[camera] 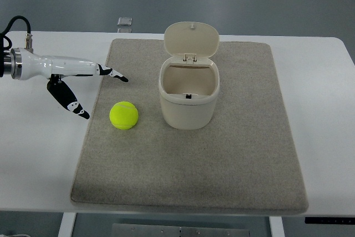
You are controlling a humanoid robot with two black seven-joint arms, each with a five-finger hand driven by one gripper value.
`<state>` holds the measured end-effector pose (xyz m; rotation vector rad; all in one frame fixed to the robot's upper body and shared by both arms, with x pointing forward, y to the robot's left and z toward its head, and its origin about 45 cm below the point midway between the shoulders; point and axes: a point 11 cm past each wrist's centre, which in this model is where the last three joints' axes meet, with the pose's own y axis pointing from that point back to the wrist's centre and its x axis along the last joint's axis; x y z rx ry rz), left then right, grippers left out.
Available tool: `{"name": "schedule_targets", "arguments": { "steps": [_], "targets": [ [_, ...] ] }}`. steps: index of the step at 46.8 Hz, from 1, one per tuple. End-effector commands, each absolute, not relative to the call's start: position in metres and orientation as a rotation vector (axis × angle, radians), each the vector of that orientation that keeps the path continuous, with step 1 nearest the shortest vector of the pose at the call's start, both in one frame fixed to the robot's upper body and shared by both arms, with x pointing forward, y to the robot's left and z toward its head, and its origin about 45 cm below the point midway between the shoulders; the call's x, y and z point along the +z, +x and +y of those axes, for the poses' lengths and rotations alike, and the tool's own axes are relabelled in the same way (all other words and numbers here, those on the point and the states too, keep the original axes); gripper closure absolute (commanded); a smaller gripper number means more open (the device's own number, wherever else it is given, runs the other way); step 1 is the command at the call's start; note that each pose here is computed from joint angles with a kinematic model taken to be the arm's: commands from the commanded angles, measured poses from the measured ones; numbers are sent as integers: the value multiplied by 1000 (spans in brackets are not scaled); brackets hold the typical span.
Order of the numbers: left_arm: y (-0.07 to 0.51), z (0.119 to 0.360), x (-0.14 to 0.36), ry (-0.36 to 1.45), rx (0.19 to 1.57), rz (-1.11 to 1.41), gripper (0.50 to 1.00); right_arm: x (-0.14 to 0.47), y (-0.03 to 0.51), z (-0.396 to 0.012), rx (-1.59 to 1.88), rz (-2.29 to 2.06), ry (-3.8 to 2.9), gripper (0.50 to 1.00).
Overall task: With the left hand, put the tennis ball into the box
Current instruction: 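Move the left hand toward the tennis ball, opening the thumb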
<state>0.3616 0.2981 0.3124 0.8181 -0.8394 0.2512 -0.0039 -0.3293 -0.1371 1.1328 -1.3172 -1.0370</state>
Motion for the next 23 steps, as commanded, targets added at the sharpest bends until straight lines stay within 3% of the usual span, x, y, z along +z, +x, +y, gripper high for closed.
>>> {"name": "schedule_targets", "arguments": {
  "steps": [1,23],
  "targets": [
    [362,292,305,834,222,-889,514,-137,-4,-329,-1037,-1317,1133,599],
    [359,269,270,840,144,-1056,514,-137,-4,-329,-1038,-1318,1133,599]
  ]
}}
